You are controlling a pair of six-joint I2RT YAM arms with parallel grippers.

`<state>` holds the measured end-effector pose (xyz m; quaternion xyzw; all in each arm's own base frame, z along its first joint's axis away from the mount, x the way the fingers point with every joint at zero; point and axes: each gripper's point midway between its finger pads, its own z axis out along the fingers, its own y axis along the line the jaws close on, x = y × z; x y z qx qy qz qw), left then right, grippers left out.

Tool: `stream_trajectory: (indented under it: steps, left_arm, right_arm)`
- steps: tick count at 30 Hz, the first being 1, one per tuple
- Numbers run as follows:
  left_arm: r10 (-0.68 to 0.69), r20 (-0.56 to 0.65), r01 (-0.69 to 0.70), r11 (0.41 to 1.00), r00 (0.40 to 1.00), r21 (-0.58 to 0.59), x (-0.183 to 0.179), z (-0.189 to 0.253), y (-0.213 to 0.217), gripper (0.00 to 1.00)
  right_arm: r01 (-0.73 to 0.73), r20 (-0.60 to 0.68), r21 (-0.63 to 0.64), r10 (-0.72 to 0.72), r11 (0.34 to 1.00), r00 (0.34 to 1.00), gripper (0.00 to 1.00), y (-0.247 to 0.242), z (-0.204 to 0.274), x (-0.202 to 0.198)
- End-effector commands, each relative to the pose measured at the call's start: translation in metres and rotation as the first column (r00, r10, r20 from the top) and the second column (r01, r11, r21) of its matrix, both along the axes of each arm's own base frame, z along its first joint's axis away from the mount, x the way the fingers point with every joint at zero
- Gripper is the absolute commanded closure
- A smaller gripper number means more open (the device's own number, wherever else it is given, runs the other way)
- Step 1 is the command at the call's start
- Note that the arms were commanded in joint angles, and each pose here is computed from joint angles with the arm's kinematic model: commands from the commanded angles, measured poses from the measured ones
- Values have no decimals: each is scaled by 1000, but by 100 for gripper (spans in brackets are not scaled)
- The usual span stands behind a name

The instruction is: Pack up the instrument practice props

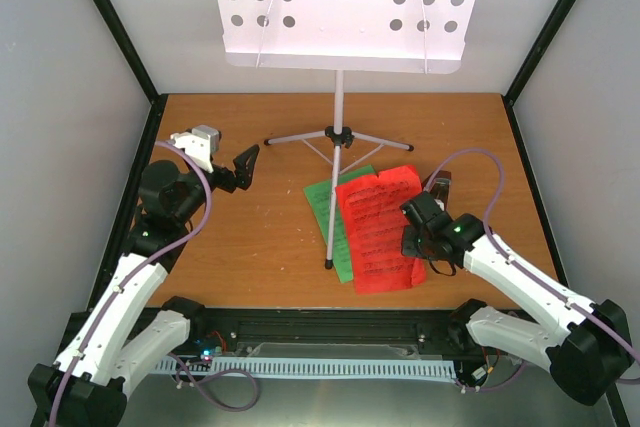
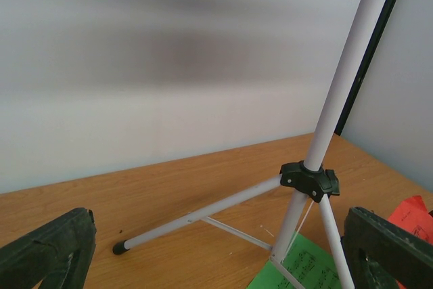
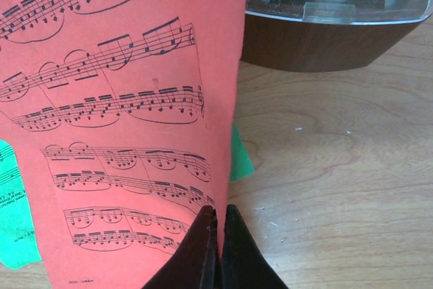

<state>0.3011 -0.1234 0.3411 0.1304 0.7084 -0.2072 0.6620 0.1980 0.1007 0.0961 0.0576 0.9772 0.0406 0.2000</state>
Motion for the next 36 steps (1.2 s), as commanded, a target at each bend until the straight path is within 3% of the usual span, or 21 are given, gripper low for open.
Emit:
stream_trajectory:
  steps: [1, 20, 28, 36]
  left_arm:
    - [-9, 24, 9, 1000, 1000, 1, -4, 7, -1, 1]
    - [-22, 7, 22, 1000, 1000, 2, -1, 2, -4, 1]
    - [-53, -2, 53, 999, 999, -7, -2, 2, -9, 1]
    - [-73, -26, 73, 997, 997, -10, 1, -5, -14, 0]
  right_arm:
    - [28, -3, 11, -28, 1000, 1000, 97, -3, 2, -5]
    - [64, -2, 59, -64, 996, 998, 97, -8, 5, -18]
    - [-21, 62, 259, 5, 966, 998, 97, 41, 14, 9]
    - [-87, 92, 271, 64, 959, 994, 97, 66, 6, 35]
